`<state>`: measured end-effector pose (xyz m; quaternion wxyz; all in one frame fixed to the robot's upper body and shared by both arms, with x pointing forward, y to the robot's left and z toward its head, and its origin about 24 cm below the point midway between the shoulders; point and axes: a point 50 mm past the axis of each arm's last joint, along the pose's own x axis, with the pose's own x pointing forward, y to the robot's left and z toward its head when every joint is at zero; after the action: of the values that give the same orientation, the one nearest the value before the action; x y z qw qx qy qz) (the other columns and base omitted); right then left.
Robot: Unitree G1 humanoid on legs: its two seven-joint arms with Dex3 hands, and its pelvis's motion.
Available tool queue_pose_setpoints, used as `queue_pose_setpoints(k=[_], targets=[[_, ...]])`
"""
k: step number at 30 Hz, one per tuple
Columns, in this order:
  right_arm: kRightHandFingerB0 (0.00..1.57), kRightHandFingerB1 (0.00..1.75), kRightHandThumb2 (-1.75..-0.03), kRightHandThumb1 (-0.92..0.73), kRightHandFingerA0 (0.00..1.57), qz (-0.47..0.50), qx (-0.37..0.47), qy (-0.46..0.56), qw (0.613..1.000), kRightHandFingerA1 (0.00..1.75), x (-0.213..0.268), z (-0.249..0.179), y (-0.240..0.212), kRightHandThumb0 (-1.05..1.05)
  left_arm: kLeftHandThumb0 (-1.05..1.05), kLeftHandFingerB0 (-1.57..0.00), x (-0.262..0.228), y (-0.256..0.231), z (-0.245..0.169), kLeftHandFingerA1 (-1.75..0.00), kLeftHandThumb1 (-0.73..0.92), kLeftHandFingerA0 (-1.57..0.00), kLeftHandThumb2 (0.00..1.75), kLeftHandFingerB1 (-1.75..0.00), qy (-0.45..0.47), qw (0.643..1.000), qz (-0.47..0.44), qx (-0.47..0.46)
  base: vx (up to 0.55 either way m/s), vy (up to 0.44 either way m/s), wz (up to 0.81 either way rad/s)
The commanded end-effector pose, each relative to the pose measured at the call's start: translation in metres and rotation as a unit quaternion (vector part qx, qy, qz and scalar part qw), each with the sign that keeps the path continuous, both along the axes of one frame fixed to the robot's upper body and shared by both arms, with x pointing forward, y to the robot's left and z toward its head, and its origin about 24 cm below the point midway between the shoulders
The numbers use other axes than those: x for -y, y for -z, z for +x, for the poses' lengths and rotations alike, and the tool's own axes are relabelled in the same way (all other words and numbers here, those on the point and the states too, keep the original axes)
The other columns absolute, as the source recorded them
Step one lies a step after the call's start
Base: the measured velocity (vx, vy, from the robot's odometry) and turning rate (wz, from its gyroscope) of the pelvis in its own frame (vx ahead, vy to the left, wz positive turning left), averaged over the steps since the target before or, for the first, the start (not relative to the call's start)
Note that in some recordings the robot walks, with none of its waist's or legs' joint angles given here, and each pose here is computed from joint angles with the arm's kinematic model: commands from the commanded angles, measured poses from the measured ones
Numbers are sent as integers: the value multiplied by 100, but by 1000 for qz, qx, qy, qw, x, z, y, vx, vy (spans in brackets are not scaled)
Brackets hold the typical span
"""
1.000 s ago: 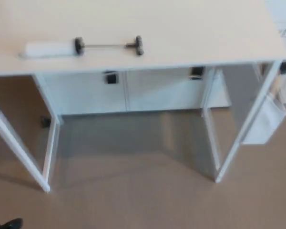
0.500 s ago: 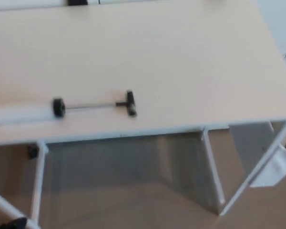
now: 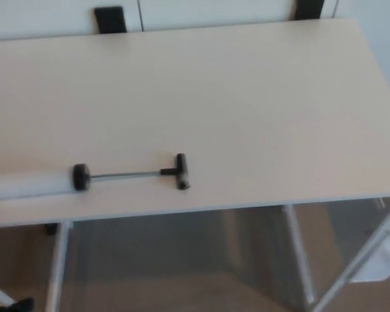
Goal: The robot walks towards a desk on which an air pump is kept in the middle. It lifts it up and holds it with its left hand and uses its right hand to compress it by pushing its handle inwards.
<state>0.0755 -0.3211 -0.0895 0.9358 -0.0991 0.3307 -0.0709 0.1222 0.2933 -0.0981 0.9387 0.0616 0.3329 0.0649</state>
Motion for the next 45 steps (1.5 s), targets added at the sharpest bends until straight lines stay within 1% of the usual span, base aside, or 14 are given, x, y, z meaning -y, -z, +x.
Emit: queue_pose_setpoints(k=[1,5,7,10,13,14,20,35,38,40,45], targets=[[19,33,-61,-72,29,-7,1,7,1000,40,5,-3,-3,-60,-35,-31,-3,-2,-3,-39,67,-43,60,-33,23,1000,14,-11,-15,-393,-4],[18,33,-61,-73,29,-6,2,7,1000,40,4,-3,-3,-59,-36,-31,-2,-3,-2,-40,68,-45,61,-34,40,999,21,-13,-14,-129,1],[19,33,-61,-73,30,-8,3,5,1000,41,4,-3,-4,-59,-36,-31,-2,-3,-2,-39,69,-42,62,-34,45,999,22,-15,0,0,0],[19,33,-61,-72,30,-11,0,7,1000,40,4,-3,-3,-57,-36,-31,-2,-3,-2,-40,69,-43,61,-34,46,999,23,-17,0,30,-5],[20,33,-61,-72,31,-9,-1,9,1000,40,4,-3,-3,-60,-36,-32,-1,-3,-2,-40,68,-45,61,-34,45,999,24,-18,13,143,-2],[19,33,-61,-72,29,-7,-2,10,1000,41,4,-4,-2,-62,-37,-31,-1,-3,-2,-40,68,-43,61,-34,48,998,25,-19,31,185,-1],[19,32,-61,-72,29,-5,-3,12,1000,40,5,-3,-1,-59,-38,-30,-2,-3,-2,-39,68,-42,61,-33,56,998,25,-21,48,249,3],[20,33,-61,-72,30,-8,-2,10,1000,40,4,-4,-2,-59,-37,-29,-2,-3,1,-39,70,-40,62,-33,66,997,30,-22,-3,-17,0],[20,32,-61,-72,31,-8,-3,12,1000,40,3,-4,-2,-58,-37,-29,-2,-4,1,-39,71,-42,62,-33,73,996,36,-22,0,0,0],[20,33,-61,-72,30,-9,-3,10,1000,40,3,-4,-2,-61,-37,-29,-1,-5,2,-40,69,-42,61,-33,73,997,33,-17,0,0,0],[20,33,-61,-72,30,-6,-3,13,1000,40,3,-5,-1,-59,-36,-31,1,-5,3,-40,70,-44,61,-33,80,996,38,-18,0,0,0]])
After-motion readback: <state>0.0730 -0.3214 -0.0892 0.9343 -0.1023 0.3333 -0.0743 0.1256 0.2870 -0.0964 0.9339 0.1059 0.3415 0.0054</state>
